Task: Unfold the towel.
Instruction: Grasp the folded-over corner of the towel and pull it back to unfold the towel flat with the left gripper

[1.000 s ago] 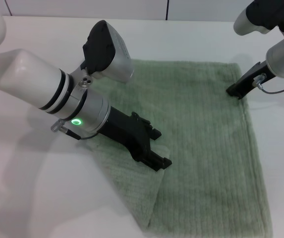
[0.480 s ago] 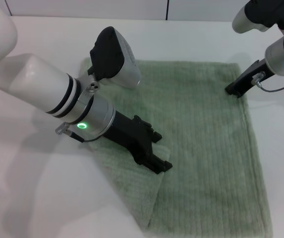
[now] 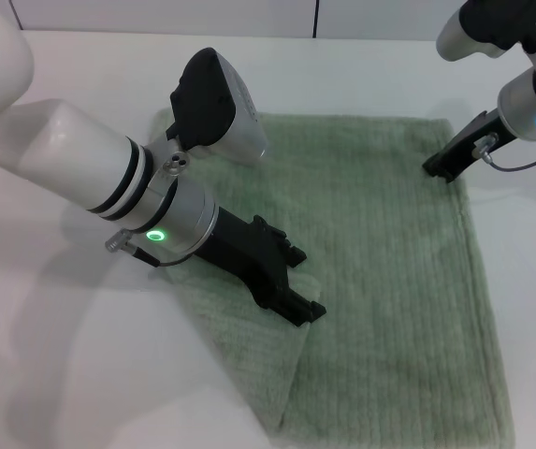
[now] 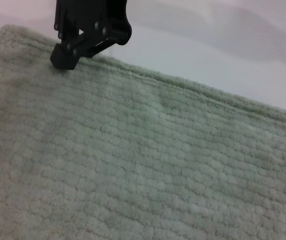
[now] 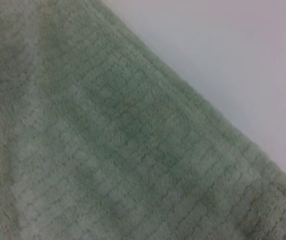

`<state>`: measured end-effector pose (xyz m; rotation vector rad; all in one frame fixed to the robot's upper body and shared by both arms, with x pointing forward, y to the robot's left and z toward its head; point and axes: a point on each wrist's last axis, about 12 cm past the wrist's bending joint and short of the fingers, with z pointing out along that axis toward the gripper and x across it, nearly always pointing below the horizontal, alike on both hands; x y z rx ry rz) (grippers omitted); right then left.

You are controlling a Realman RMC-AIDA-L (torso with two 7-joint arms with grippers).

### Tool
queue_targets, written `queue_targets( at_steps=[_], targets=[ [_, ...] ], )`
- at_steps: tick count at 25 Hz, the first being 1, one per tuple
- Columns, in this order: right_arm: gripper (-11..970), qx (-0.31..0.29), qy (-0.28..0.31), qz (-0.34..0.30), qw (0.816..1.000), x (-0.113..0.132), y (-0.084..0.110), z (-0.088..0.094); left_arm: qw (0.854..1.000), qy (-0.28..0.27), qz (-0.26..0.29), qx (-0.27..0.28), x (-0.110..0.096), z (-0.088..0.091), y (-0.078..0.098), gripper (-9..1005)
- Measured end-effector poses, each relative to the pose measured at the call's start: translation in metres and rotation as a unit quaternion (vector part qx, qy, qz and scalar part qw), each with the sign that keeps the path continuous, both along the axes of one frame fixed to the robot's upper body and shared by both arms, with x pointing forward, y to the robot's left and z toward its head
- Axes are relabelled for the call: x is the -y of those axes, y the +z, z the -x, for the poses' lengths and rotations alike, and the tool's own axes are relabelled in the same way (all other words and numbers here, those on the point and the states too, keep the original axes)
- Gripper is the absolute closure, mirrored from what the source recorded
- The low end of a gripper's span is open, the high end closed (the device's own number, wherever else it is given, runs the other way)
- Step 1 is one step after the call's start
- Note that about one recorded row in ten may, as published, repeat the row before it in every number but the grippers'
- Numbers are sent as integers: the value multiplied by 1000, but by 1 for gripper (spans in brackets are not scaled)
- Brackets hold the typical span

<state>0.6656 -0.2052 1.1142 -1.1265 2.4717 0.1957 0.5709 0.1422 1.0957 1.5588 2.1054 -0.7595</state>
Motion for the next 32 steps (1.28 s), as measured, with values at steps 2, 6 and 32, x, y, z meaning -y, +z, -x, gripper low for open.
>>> queue_targets(
  at_steps=[2,6,32],
  targets=[
    [960,0,0,0,1000,0,0,0,1000,-1,0,0,0,0,0,211],
    [960,0,1,0,1000,0,0,0,1000,-1,0,1,1,0,0,212],
    [959,-2,0,0,1000,1,0,0,1000,-8,-3,1,5,-2,2,218]
  ],
)
